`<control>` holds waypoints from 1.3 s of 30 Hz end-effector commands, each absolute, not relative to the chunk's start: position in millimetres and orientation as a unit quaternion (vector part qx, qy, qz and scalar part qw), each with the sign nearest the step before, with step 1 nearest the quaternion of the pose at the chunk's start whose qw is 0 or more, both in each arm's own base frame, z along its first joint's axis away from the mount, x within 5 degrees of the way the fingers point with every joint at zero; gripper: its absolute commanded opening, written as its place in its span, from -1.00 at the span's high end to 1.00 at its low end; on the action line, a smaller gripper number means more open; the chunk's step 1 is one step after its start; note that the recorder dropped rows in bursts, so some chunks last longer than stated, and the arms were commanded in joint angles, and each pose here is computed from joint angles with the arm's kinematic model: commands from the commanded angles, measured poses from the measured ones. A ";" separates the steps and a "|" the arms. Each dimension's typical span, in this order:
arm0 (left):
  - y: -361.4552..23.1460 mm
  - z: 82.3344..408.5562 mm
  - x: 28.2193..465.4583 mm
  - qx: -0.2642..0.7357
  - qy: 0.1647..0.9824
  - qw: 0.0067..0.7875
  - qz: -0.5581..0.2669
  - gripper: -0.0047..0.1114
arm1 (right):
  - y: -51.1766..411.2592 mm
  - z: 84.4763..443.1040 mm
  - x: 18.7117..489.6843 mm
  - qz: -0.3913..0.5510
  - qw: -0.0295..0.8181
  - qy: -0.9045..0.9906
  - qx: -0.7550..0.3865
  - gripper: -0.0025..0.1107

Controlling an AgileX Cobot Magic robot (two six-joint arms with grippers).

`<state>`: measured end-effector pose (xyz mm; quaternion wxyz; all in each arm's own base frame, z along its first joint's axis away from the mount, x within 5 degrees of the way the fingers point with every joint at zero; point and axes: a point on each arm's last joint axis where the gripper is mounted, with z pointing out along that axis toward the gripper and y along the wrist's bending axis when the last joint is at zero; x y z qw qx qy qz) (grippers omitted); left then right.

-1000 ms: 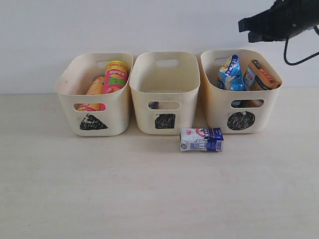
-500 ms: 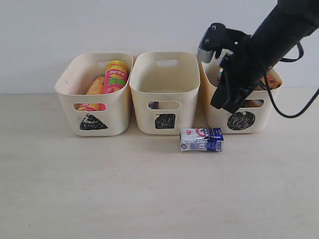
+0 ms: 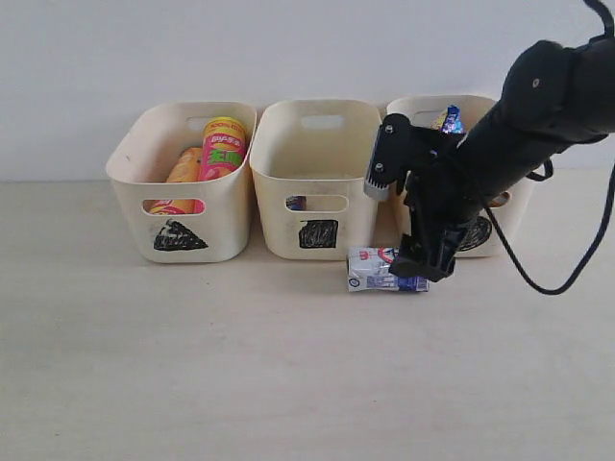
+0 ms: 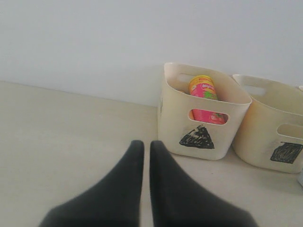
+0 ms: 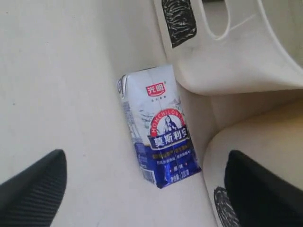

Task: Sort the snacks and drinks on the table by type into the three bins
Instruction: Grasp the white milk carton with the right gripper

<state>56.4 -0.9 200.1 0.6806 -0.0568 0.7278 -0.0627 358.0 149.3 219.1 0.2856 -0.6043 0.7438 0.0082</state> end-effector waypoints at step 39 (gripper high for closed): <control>-0.8 199.6 56.3 -0.057 0.727 0.682 -0.061 0.84 | 165.1 164.8 380.0 -0.045 0.305 0.740 -0.598 0.96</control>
